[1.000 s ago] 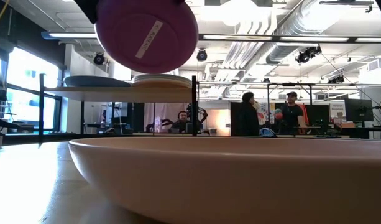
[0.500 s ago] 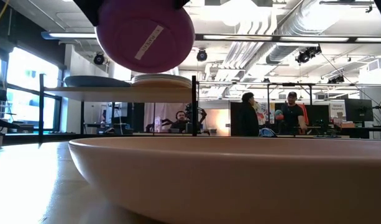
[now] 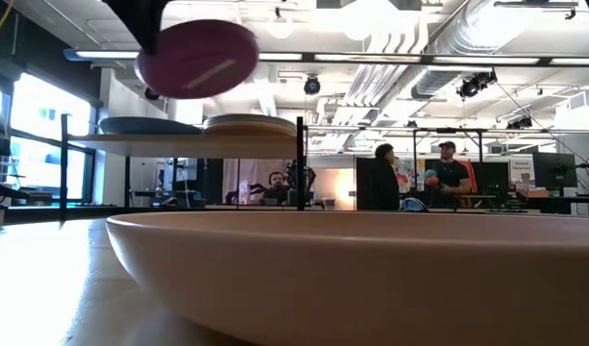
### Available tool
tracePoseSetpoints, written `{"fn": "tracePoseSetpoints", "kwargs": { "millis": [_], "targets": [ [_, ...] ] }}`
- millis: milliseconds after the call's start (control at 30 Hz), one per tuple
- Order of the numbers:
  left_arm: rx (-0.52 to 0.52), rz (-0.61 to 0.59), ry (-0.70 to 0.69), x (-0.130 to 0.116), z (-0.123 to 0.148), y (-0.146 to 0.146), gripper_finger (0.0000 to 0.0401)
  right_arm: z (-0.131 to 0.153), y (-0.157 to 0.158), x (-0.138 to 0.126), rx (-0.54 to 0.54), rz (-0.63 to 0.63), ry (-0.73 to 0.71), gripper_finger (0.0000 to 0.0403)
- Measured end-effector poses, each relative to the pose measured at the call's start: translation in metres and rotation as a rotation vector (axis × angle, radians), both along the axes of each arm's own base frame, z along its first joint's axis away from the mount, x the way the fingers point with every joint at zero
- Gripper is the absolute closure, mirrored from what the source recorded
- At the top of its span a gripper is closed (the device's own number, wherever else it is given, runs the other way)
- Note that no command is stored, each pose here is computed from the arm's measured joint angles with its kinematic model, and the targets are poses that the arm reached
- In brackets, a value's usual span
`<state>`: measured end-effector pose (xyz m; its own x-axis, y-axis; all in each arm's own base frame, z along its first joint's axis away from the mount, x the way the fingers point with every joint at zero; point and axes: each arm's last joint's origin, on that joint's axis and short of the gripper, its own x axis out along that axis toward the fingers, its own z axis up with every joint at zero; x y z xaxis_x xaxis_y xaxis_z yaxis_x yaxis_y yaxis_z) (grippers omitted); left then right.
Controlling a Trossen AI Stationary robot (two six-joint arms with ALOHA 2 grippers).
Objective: Place and stack plates onto a shelf
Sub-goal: Stack the violet plate on top of the blue plate on the shelf
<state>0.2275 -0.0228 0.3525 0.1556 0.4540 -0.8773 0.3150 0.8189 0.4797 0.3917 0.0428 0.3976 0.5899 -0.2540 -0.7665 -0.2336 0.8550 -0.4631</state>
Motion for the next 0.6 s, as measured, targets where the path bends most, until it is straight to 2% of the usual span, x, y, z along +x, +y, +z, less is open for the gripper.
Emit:
{"fn": "tracePoseSetpoints", "kwargs": {
  "millis": [300,600],
  "targets": [
    [0.023,0.103,-0.023,-0.008,0.007,0.028,0.04,0.025,-0.041,-0.019,-0.019,-0.096,-0.058,0.0295],
    [0.025,0.222,-0.085,-0.032,0.022,0.057,0.0399,0.025,-0.095,-0.028,-0.064,-0.194,-0.005,0.0295]
  ]
}}
